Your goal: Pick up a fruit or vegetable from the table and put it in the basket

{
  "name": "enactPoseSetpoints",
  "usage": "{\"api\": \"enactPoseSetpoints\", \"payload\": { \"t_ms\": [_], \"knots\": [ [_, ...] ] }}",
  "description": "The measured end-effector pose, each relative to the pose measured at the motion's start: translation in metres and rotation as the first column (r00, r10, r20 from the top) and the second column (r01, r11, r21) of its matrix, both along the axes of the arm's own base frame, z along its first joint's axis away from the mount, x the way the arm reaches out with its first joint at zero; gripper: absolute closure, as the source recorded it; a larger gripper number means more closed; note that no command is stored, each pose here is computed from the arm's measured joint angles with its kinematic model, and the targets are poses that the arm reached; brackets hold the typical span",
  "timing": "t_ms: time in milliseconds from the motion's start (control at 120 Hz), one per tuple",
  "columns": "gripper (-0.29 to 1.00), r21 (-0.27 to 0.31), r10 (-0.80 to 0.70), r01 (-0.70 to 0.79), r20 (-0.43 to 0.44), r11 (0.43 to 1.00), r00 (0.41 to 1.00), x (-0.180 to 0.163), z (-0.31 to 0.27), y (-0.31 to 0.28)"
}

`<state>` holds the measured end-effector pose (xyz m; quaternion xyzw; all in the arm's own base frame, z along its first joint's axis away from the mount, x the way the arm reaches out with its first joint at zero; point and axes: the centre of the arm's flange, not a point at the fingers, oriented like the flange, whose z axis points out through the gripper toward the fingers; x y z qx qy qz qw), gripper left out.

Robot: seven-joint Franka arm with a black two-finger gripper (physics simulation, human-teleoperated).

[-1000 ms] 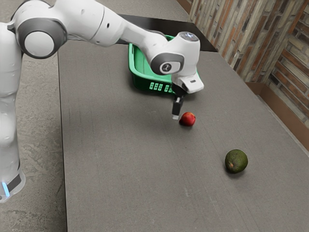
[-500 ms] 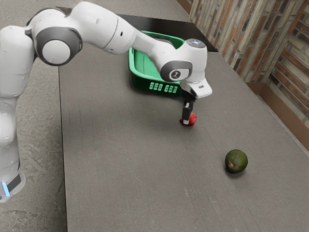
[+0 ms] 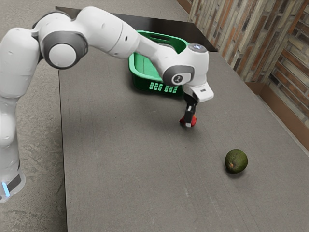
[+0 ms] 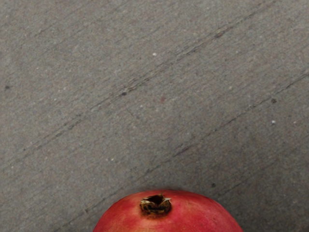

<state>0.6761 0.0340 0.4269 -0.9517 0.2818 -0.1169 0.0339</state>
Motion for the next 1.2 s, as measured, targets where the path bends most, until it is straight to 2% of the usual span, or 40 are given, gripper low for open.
{"api": "enactPoseSetpoints", "payload": {
  "t_ms": [125, 258, 392, 817, 1200],
  "knots": [
    [0.04, -0.002, -0.002, 0.002, -0.009, 1.000, 1.000, 0.004, -0.014, 0.000],
    [0.18, 0.000, -0.006, 0.006, -0.003, 1.000, 1.000, 0.005, -0.017, 0.000],
    [0.27, 0.004, -0.014, 0.014, 0.006, 1.000, 1.000, 0.006, -0.014, 0.000],
    [0.35, 0.016, -0.022, 0.021, 0.031, 1.000, 0.999, 0.002, 0.007, 0.001],
    [0.35, 0.026, -0.016, 0.014, 0.085, 1.000, 0.996, -0.031, 0.103, 0.000]
  ]
}}
